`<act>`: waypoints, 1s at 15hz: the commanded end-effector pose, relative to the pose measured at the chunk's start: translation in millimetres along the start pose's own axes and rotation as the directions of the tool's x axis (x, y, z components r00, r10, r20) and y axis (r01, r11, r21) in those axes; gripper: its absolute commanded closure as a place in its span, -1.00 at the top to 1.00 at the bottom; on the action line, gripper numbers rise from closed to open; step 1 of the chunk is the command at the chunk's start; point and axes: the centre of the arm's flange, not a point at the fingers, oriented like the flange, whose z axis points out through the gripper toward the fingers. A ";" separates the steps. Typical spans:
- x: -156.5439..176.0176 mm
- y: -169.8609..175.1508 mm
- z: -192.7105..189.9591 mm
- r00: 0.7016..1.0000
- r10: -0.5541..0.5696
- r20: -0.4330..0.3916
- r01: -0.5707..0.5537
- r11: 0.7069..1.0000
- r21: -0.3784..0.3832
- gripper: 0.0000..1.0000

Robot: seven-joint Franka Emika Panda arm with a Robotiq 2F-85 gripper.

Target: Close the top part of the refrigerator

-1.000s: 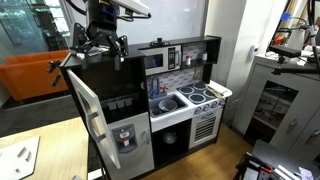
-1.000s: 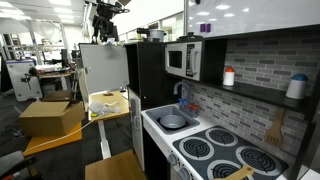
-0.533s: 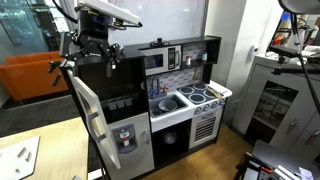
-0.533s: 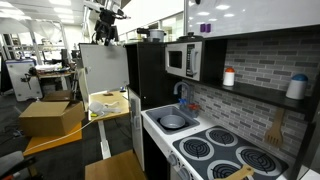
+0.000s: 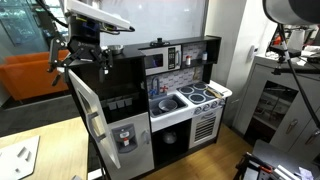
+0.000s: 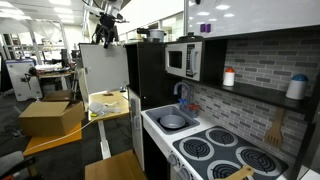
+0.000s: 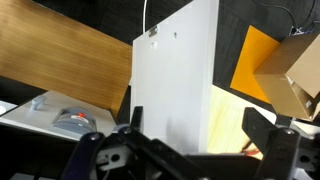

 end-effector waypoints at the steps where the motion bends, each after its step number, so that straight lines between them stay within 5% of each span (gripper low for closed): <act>1: 5.6 -6.8 1.9 1.000 0.018 0.018 -0.018 1.000 -0.019 1.00; 8: -7.5 -11.6 31.8 1.000 0.006 0.028 -0.002 0.987 -0.158 1.00; 15: -26.1 -23.8 30.6 0.999 -0.010 -0.052 -0.006 0.950 -0.312 1.00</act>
